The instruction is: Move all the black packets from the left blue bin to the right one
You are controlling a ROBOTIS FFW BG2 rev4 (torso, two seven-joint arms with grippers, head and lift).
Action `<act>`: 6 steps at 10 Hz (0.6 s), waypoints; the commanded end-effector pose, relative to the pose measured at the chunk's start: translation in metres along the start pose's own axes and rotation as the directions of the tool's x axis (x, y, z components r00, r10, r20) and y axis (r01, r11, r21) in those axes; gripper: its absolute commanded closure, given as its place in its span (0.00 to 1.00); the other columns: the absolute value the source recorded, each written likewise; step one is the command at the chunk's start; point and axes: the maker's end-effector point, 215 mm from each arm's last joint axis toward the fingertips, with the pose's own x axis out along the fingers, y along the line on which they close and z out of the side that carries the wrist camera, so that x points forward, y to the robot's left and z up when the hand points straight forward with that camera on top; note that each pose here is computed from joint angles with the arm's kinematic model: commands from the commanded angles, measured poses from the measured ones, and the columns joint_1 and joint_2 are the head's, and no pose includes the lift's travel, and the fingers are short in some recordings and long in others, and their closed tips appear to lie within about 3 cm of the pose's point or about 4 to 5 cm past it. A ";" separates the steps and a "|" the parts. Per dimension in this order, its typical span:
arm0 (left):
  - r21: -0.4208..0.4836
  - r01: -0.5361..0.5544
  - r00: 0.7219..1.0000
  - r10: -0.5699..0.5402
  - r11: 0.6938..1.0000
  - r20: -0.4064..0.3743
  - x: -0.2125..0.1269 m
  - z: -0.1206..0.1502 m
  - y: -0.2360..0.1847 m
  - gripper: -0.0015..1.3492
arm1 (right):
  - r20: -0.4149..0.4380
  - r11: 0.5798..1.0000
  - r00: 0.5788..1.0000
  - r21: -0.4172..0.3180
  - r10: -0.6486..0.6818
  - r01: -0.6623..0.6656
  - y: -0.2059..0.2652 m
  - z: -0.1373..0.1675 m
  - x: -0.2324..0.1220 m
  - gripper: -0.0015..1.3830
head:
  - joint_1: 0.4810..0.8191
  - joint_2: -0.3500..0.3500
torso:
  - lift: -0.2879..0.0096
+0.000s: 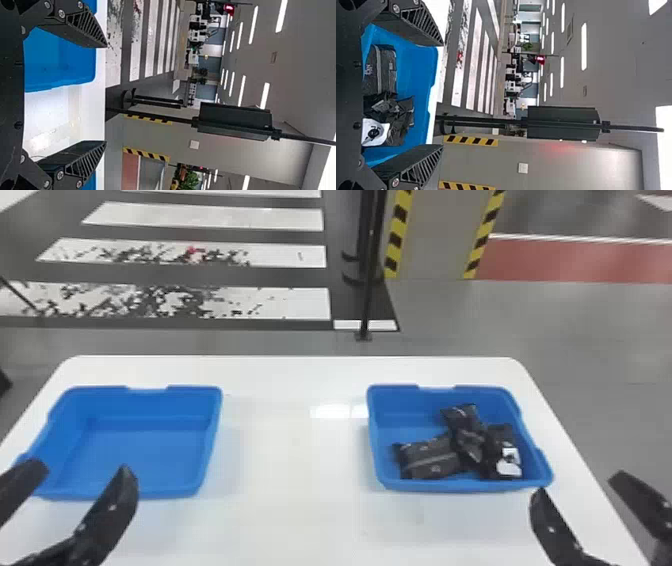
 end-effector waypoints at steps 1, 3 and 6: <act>0.002 0.002 1.000 -0.002 1.000 -0.002 0.000 -0.001 -0.001 0.14 | 0.000 1.000 1.000 0.001 -0.002 0.002 0.000 0.000 0.000 0.08 | 0.63 0.41 | 0.56; 0.004 0.001 1.000 -0.001 1.000 0.000 0.000 0.000 0.000 0.14 | -0.001 1.000 1.000 0.004 -0.002 0.002 0.000 -0.001 0.000 0.08 | 0.63 0.41 | 0.56; 0.005 0.001 1.000 -0.001 1.000 0.003 0.000 0.001 0.000 0.14 | -0.002 1.000 1.000 0.002 -0.001 0.001 0.000 0.000 -0.001 0.08 | 0.63 0.41 | 0.56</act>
